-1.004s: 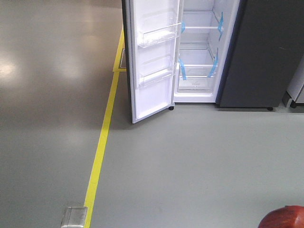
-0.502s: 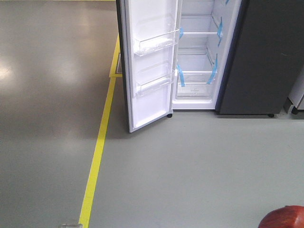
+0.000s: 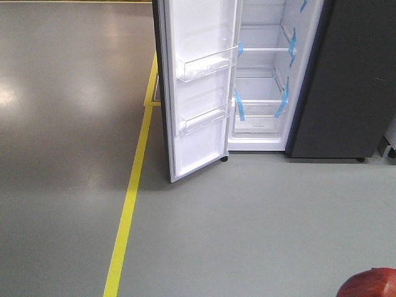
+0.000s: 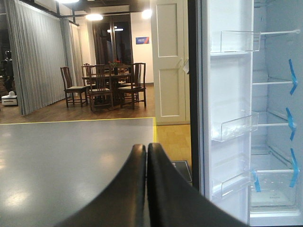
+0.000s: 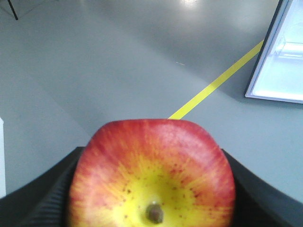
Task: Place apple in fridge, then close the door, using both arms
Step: 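Approach the open refrigerator door bins, keeping the apple held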
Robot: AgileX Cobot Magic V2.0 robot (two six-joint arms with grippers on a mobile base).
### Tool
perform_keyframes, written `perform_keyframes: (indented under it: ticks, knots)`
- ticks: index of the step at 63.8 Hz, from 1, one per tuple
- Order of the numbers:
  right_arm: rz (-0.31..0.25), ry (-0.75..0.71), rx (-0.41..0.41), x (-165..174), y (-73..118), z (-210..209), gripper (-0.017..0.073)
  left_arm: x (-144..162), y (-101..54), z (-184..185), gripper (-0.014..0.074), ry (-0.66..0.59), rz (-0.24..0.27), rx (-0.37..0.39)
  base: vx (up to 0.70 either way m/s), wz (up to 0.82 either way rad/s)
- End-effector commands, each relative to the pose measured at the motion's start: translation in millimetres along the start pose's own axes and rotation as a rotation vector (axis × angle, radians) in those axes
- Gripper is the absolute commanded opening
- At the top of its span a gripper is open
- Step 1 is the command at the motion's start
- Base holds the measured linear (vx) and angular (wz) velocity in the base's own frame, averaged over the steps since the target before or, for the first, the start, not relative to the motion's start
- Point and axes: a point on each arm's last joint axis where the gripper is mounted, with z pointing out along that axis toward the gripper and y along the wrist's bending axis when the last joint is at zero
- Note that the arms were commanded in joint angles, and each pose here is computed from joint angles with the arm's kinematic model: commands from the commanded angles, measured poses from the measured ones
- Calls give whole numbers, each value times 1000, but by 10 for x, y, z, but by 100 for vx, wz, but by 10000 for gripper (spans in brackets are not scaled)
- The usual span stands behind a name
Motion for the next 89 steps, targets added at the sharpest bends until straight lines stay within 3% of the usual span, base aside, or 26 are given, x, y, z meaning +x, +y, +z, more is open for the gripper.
perform_keyframes:
  ticks: [1,89]
  knots:
    - [-2,-92,10,-133,-4,-46,387,-2,-2,-13,-6,-64,-14,4,14,2]
    - [-2,-92,10,-133,-4,-46,387,-2,-2,-13,-6,-63,-13,4,11,0]
